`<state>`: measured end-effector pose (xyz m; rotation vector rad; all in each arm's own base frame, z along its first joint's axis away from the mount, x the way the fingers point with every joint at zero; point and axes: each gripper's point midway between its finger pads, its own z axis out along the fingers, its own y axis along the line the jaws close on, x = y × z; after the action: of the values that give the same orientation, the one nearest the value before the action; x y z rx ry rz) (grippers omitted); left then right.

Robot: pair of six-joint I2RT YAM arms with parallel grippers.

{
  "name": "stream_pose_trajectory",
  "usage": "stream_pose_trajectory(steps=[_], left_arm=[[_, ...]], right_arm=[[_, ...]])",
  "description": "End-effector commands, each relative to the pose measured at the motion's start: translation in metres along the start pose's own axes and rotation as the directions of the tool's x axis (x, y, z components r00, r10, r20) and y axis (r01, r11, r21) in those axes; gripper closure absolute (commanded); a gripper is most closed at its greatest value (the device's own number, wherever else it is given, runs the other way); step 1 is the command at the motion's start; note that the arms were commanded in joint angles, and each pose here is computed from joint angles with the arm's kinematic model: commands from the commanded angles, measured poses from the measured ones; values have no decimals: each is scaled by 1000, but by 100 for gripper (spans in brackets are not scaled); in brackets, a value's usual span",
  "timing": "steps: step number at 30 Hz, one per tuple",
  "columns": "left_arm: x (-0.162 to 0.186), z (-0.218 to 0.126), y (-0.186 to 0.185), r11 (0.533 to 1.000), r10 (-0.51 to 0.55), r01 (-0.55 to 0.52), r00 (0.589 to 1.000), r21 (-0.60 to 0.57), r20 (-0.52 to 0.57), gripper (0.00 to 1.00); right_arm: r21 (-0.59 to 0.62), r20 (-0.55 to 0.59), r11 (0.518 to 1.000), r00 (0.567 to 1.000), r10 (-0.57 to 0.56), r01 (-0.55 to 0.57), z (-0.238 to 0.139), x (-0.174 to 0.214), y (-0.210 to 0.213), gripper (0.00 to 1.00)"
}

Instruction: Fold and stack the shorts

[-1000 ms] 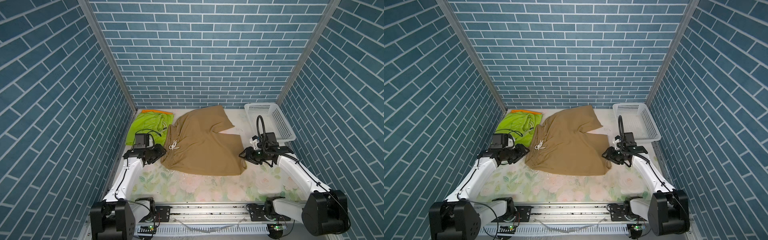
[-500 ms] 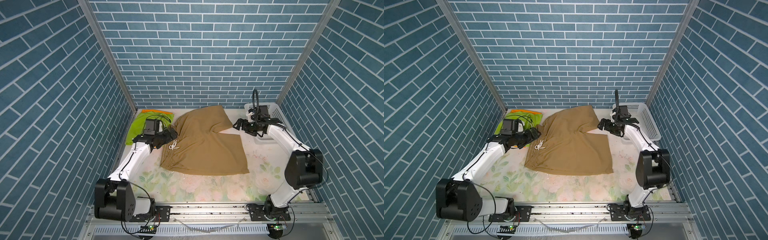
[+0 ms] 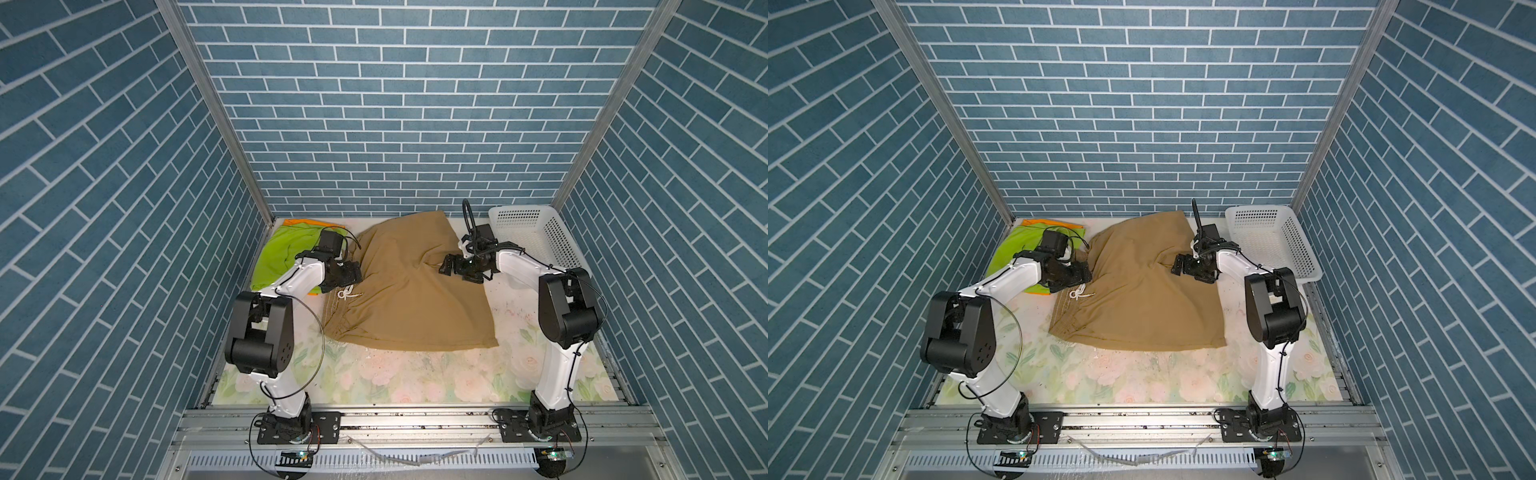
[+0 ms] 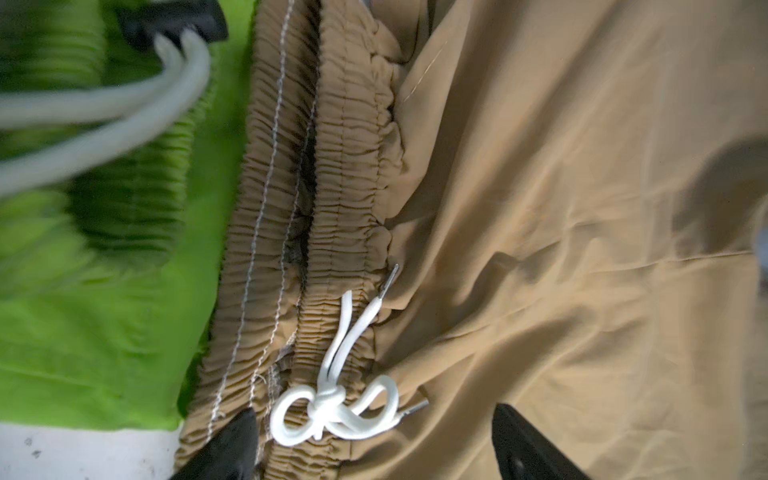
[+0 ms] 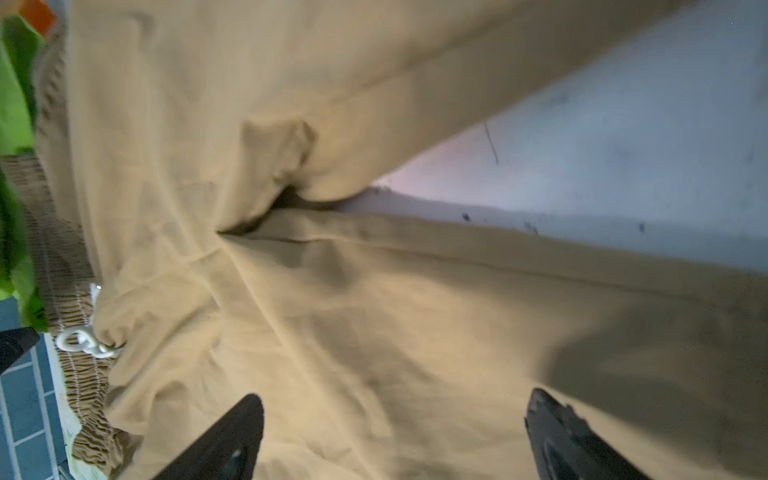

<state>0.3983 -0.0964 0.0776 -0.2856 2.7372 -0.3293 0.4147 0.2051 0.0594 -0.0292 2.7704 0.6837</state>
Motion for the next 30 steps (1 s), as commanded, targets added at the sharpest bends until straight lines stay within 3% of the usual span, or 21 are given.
stream_pose_trajectory(steps=[1, 8, 13, 21, 26, 30], left_arm=[[21, 8, 6, 996, 51, -56, 996, -66, -77, 15], [46, 25, 17, 987, 71, -95, 983, -133, -170, 26], [57, 24, 37, 966, 77, -126, 974, -225, -214, 25], [75, 23, 46, 959, 74, -143, 959, -245, -272, 26], [96, 28, 49, 965, 63, -144, 939, -221, -338, 33], [106, 32, 46, 973, 49, -130, 926, -193, -375, 45]], right_arm=[[7, 30, 1000, 1000, 3, -3, -18, 8, -3, 1], [25, 17, 1000, 1000, -2, 1, -28, 38, -13, 1], [27, 24, 1000, 1000, -1, 0, -34, 50, -18, 1], [22, 9, 1000, 1000, 17, -17, -30, 66, -28, 1], [9, 20, 999, 999, 41, -41, -32, 70, -34, 1], [7, 26, 999, 999, 47, -47, -34, 71, -37, 1]])
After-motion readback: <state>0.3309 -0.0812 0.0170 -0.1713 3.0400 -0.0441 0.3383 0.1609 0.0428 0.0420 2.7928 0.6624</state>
